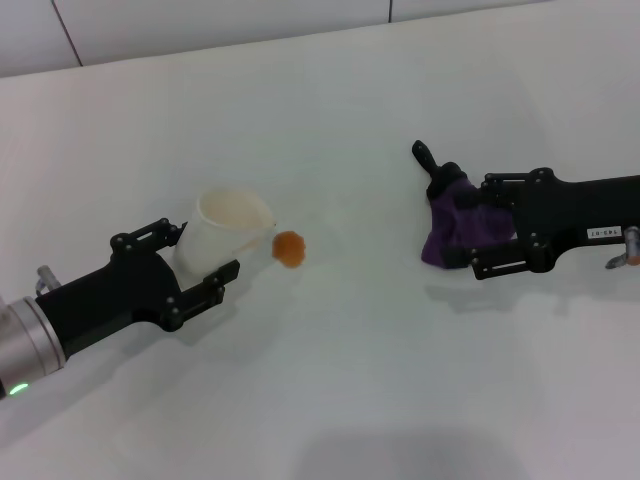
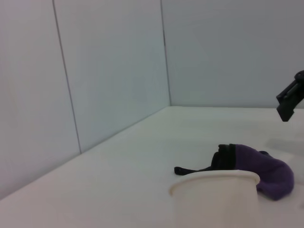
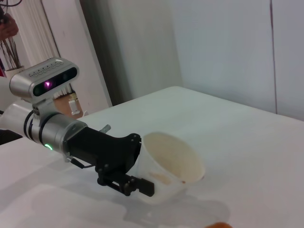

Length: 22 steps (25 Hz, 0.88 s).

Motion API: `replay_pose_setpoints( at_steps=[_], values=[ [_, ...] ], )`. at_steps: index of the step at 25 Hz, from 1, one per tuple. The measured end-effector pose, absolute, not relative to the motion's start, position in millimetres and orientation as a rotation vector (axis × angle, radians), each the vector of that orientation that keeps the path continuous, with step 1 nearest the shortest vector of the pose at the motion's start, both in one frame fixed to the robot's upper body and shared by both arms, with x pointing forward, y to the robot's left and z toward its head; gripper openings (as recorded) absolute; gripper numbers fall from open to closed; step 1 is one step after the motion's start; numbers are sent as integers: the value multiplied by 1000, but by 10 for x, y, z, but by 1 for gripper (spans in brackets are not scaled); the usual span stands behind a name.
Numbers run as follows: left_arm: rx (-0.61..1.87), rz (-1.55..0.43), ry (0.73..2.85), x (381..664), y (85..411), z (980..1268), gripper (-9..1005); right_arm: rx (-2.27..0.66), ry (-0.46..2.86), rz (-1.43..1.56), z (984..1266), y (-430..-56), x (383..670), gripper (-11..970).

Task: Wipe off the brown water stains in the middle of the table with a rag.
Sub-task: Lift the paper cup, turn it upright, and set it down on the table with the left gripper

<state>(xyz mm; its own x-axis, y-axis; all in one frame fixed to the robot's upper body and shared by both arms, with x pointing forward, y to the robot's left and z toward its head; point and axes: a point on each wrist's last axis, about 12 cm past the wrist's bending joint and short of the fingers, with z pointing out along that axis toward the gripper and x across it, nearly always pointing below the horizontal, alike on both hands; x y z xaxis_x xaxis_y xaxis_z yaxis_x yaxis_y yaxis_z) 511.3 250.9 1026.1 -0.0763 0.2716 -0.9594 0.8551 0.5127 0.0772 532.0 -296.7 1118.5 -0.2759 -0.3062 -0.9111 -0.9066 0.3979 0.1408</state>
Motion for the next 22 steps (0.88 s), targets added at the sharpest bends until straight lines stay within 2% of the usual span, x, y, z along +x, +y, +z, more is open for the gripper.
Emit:
replay_pose_setpoints(
  at_steps=[22],
  values=[
    [894,-703,1614,4925,2370,10075,642,-1081,1777,884,11237,-2883,5389,839]
  ],
)
